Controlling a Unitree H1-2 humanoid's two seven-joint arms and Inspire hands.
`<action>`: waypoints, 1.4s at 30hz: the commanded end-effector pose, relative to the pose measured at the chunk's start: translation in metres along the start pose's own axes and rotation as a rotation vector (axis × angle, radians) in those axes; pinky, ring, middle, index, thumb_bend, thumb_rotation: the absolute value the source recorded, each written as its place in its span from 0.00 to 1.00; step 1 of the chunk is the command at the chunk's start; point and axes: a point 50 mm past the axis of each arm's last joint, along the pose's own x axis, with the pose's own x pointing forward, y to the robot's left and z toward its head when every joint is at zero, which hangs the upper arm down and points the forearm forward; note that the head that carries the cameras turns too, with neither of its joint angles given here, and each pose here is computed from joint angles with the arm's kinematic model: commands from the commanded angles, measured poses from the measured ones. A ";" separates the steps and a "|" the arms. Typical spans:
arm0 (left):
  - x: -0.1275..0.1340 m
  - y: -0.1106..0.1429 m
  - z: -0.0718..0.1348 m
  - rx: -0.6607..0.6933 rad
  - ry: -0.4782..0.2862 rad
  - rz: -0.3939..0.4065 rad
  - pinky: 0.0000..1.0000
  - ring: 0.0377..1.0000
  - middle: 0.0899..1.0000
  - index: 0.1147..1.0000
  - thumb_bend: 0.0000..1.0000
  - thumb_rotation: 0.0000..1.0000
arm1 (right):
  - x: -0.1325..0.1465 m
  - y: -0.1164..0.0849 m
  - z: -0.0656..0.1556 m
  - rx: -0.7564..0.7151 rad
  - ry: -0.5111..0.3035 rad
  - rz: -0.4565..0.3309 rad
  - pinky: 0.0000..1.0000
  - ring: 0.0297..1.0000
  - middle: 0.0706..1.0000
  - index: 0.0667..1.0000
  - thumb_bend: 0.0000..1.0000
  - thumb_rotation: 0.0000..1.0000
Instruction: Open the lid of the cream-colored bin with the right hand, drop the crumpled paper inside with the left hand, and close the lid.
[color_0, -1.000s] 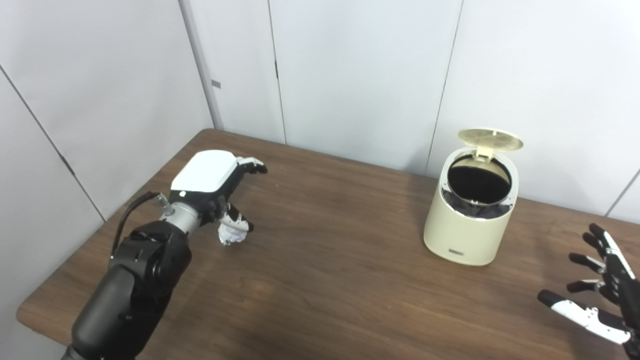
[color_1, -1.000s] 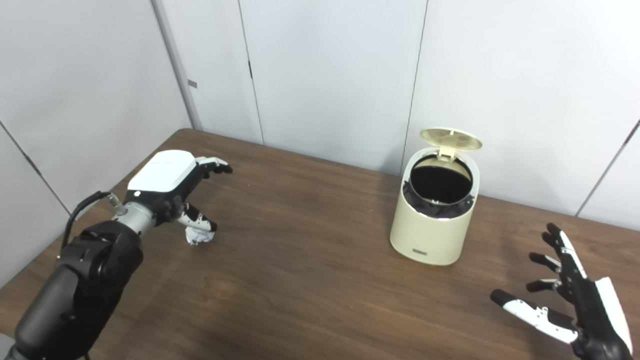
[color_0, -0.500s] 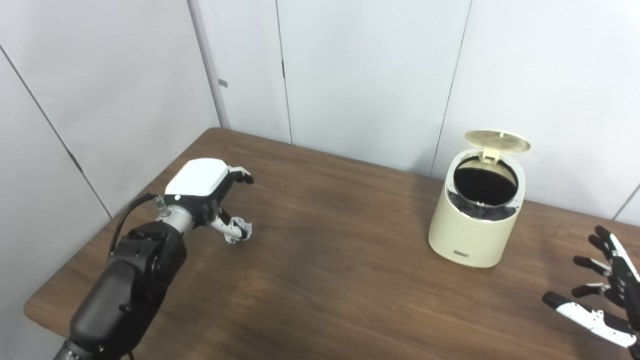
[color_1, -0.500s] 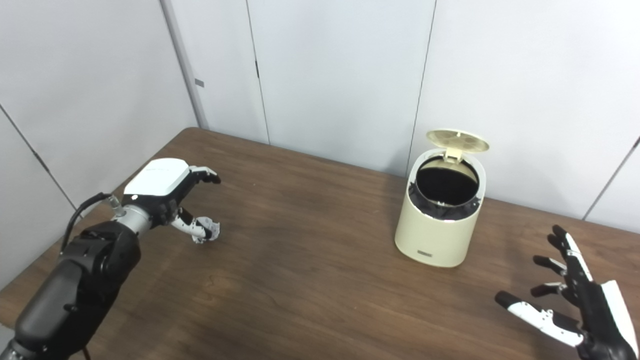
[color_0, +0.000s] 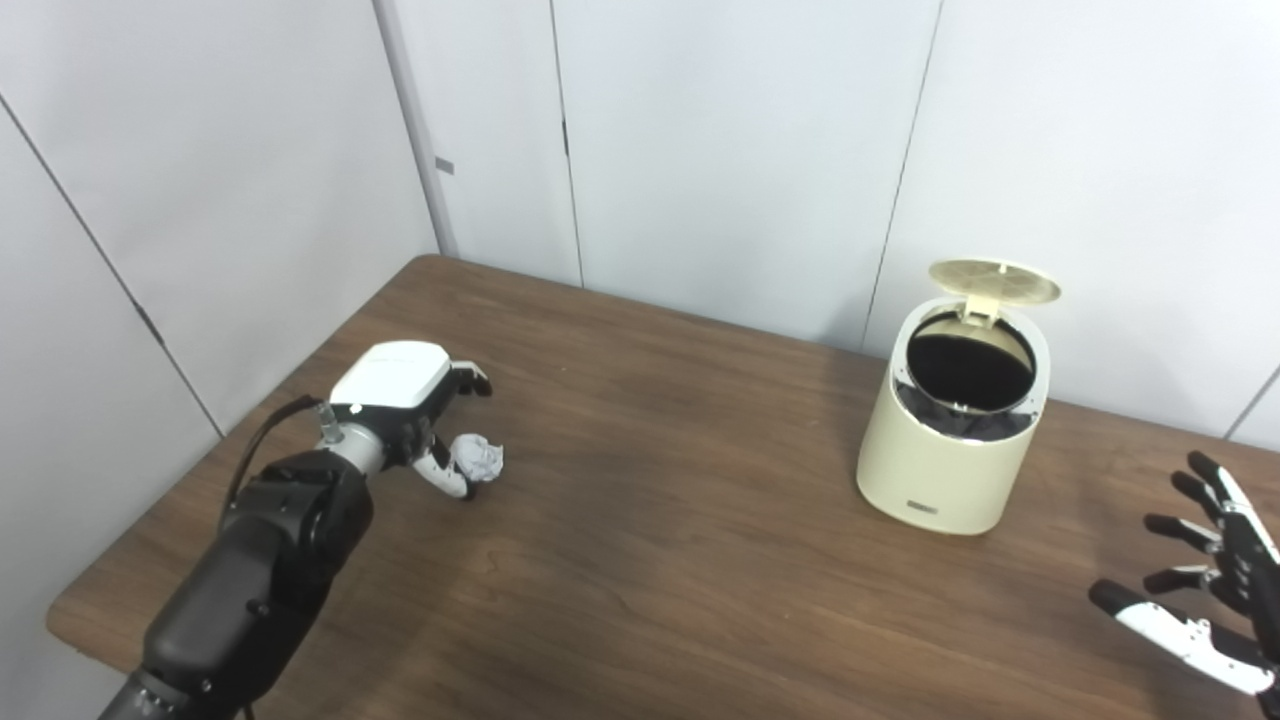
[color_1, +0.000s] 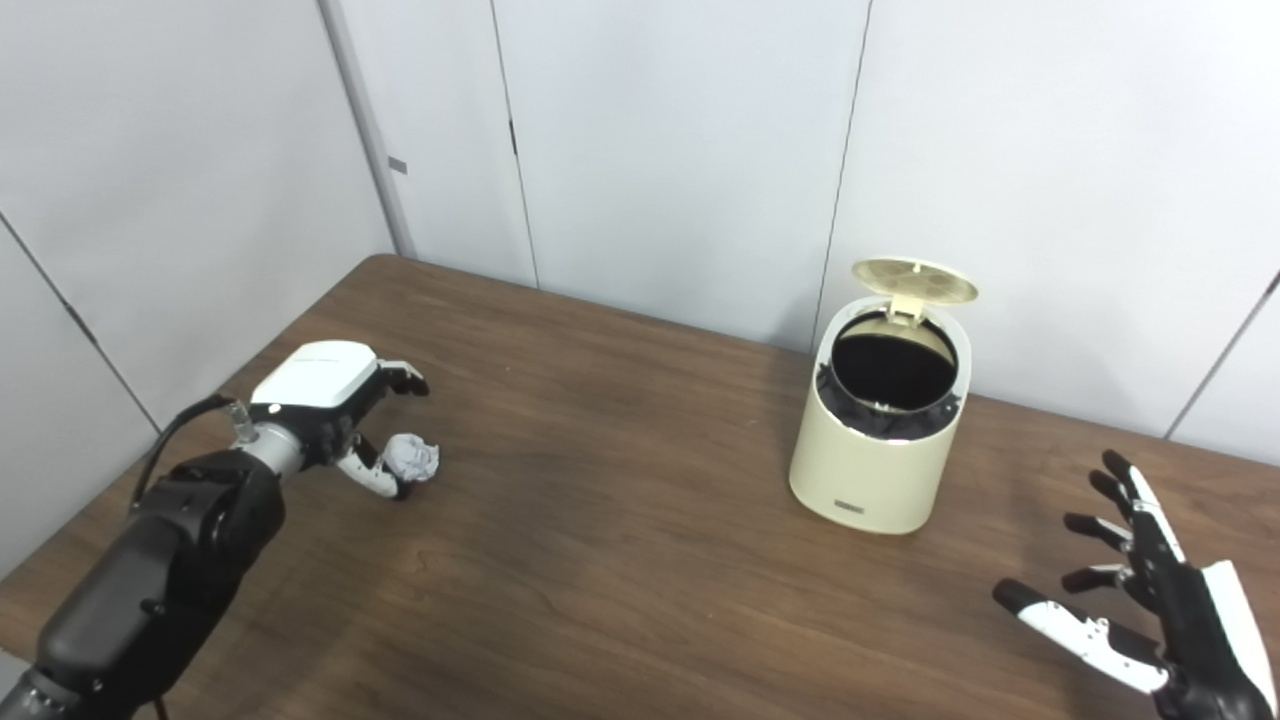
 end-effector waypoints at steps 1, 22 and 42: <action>0.004 0.015 -0.005 0.033 0.004 0.063 0.59 0.74 0.76 0.74 0.93 0.09 | 0.007 -0.010 0.016 -0.016 -0.084 -0.035 0.51 0.79 0.93 0.95 0.84 0.48; 0.011 -0.014 0.001 0.036 0.001 0.051 0.54 0.67 0.70 0.67 0.88 0.12 | 0.002 -0.011 0.016 -0.020 -0.066 -0.038 0.50 0.79 0.93 0.95 0.82 0.47; 0.009 -0.029 0.008 -0.009 -0.029 -0.016 0.35 0.42 0.50 0.45 0.58 0.04 | -0.001 -0.016 0.020 -0.036 -0.039 -0.042 0.57 0.80 0.93 0.95 0.81 0.48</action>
